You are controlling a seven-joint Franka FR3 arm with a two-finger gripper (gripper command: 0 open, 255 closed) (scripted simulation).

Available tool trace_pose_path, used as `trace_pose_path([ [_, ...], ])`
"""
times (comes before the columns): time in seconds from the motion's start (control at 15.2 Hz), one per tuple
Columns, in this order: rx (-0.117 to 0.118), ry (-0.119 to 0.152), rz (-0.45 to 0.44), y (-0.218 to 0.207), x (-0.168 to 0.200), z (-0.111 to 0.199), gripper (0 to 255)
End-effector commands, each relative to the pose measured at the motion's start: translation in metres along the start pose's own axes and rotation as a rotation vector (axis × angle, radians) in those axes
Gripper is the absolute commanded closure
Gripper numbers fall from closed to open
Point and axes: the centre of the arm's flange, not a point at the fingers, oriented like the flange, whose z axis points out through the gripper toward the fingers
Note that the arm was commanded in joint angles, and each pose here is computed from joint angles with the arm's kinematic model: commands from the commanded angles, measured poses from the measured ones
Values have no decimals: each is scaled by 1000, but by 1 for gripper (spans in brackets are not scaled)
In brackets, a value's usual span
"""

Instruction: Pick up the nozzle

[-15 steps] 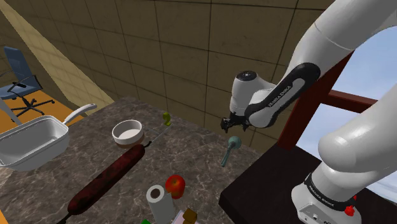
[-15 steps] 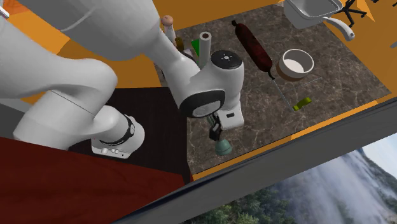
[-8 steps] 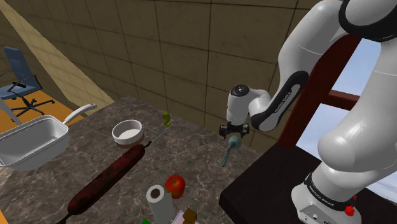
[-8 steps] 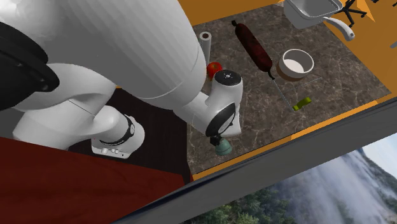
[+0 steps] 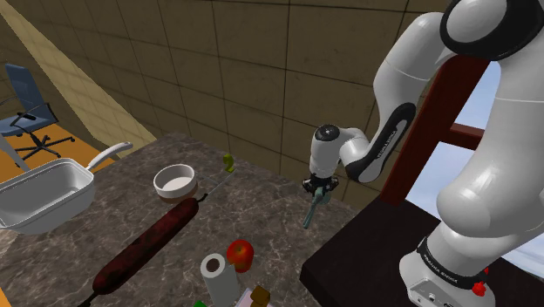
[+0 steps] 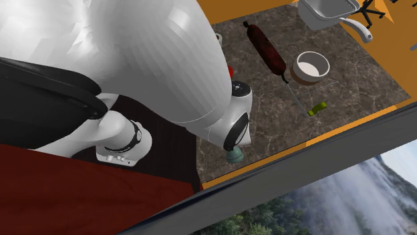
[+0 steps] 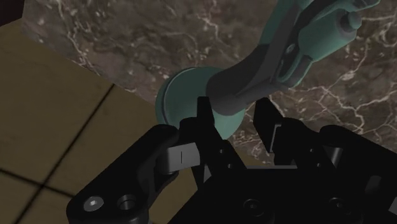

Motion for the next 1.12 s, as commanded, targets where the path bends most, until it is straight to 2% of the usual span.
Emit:
trace_pose_path([
  [0.0, 0, 0, 0, 0, 0, 0, 255],
  [0.46, 0, 0, 0, 0, 0, 1, 255],
  [1.06, 0, 0, 0, 5, 9, -46, 255],
])
